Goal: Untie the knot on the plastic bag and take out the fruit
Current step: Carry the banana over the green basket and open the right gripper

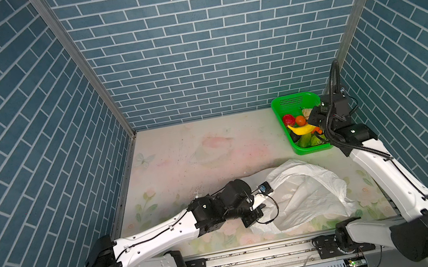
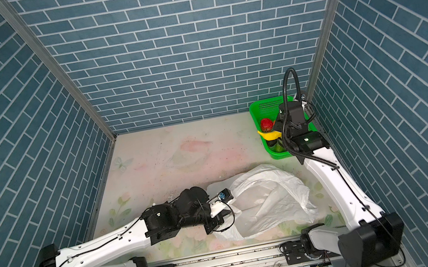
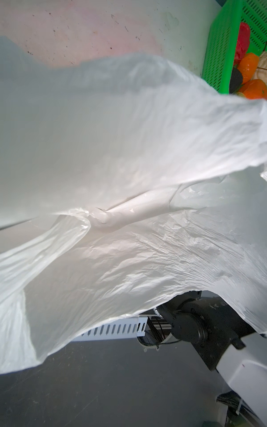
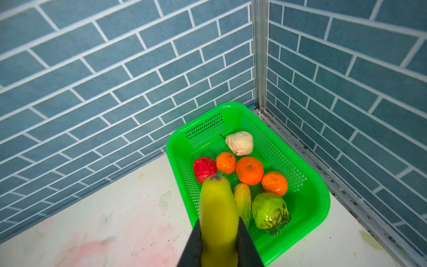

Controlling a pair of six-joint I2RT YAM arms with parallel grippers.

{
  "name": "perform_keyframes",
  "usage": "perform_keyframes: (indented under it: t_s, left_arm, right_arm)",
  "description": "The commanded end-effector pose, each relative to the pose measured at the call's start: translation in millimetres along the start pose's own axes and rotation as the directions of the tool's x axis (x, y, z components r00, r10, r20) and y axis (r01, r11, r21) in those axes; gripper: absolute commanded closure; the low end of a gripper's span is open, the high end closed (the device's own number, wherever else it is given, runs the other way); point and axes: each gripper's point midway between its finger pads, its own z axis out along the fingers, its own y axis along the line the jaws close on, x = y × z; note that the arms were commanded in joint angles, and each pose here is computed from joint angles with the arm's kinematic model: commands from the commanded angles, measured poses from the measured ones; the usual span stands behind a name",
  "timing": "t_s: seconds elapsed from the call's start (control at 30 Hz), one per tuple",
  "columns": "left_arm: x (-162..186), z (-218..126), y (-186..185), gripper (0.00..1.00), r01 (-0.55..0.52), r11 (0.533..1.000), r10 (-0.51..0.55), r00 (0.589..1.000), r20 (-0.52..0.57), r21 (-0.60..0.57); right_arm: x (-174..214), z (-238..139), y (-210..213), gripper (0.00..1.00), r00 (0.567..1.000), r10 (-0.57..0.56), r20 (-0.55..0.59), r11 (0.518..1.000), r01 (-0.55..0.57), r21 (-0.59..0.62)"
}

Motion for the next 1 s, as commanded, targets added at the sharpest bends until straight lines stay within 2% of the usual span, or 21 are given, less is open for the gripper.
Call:
perform_keyframes:
  t_s: [0.0,0.3,0.53,0.63,0.73,0.8,0.87,0.97]
  left_arm:
    - [-8,-4,-6,1.0,-0.032,0.998,0.03,0.999,0.043,0.05]
    - [2,-7,-3,1.0,-0.078,0.995,0.075,0.996,0.053,0.062]
    - [0,-5,8,1.0,-0.143,0.989,0.14,0.988,0.071,0.038]
    - [-6,-1,10,1.0,-0.161,0.986,0.157,0.985,0.078,0.044]
    - [-9,5,10,1.0,-0.183,0.981,0.178,0.981,0.073,0.06]
    - [-11,9,9,1.0,-0.194,0.978,0.189,0.979,0.072,0.072]
    - [-14,11,8,1.0,-0.201,0.977,0.195,0.978,0.075,0.077]
    - [-16,11,10,1.0,-0.204,0.976,0.199,0.977,0.076,0.073]
  right_arm:
    - [4,38,0,0.94,1.0,-0.005,0.003,1.0,0.005,-0.016]
    - [26,133,-34,0.94,0.996,0.024,-0.082,0.995,-0.016,0.094]
    - [32,169,-54,0.89,0.992,0.039,-0.117,0.99,-0.022,0.137]
    - [35,178,-62,0.77,0.989,0.049,-0.14,0.989,-0.029,0.142]
    - [38,182,-62,0.51,0.984,0.052,-0.172,0.991,-0.029,0.133]
    - [36,179,-59,0.4,0.982,0.047,-0.182,0.993,-0.026,0.117]
    - [34,173,-56,0.34,0.98,0.048,-0.191,0.994,-0.029,0.104]
    - [31,156,-49,0.31,0.974,0.05,-0.22,0.997,-0.037,0.064]
